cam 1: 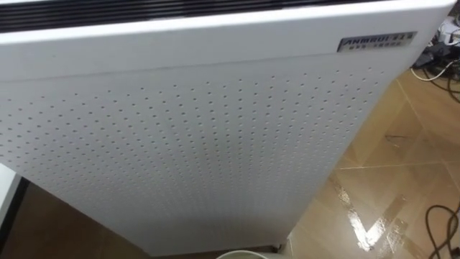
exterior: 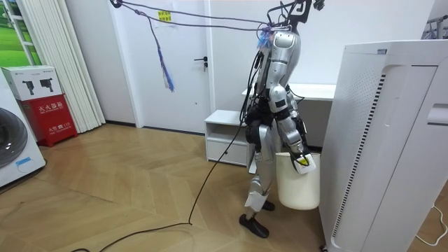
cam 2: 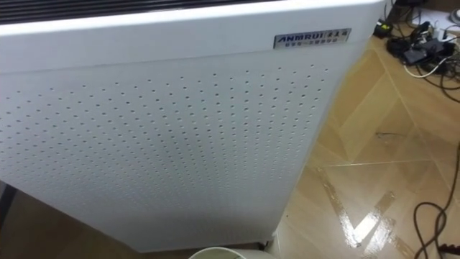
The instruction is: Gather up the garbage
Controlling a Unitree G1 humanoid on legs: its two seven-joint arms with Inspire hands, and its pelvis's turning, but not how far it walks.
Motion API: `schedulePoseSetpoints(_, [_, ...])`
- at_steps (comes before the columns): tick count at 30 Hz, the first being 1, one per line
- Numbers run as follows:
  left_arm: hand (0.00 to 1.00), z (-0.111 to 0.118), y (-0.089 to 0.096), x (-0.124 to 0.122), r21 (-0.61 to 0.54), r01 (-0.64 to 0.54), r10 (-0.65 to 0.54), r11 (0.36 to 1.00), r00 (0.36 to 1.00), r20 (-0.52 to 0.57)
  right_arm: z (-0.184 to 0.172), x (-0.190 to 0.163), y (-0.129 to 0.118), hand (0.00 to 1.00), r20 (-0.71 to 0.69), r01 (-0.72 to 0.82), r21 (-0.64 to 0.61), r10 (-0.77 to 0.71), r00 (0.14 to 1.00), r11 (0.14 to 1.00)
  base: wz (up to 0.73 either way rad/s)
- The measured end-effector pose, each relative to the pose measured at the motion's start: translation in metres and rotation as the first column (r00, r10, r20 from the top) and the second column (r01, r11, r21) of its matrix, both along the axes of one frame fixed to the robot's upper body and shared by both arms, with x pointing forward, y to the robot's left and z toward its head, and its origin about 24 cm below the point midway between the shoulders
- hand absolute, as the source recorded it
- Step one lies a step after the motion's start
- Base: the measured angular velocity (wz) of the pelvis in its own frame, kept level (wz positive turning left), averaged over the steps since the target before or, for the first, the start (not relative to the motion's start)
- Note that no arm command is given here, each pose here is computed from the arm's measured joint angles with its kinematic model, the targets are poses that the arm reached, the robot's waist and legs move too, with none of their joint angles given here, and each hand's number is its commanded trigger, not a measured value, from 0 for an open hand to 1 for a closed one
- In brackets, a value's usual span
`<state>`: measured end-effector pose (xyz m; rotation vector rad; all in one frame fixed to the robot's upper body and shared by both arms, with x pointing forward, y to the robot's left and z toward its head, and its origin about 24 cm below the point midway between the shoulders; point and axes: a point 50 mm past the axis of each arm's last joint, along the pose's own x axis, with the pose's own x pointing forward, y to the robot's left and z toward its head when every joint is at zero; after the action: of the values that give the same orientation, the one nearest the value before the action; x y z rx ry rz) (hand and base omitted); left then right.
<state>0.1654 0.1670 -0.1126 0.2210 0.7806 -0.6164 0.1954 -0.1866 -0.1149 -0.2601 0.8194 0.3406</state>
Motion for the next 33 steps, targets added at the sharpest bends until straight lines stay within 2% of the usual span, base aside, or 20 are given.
schedulePoseSetpoints(12, [0.0, -0.009, 0.006, -0.009, 0.05, 0.013, -0.01, 0.999, 0.999, -0.052, 0.0, -0.001, 0.001, 1.0, -0.001, -0.003, 0.002, 0.003, 1.0, 1.0, 0.0])
schedulePoseSetpoints(19, [0.0, -0.015, 0.013, -0.018, 0.064, -0.014, 0.02, 0.998, 0.996, -0.086, -0.009, -0.013, -0.007, 1.0, -0.058, 0.011, -0.011, -0.012, 0.998, 1.0, 0.01])
schedulePoseSetpoints(25, [0.0, -0.025, 0.033, -0.042, 0.069, -0.161, 0.17, 0.984, 0.975, -0.143, -0.02, -0.039, -0.022, 1.0, -0.119, 0.09, -0.018, -0.091, 0.989, 0.996, -0.01])
schedulePoseSetpoints(27, [0.0, -0.031, 0.039, -0.059, 0.065, -0.27, 0.278, 0.961, 0.943, -0.185, -0.026, -0.054, -0.029, 1.0, -0.156, 0.161, -0.013, -0.161, 0.975, 0.987, 0.0])
schedulePoseSetpoints(33, [0.0, -0.038, 0.054, -0.086, 0.08, -0.472, 0.477, 0.878, 0.845, -0.242, -0.035, -0.083, -0.042, 1.0, -0.226, 0.305, -0.013, -0.3, 0.927, 0.952, 0.0])
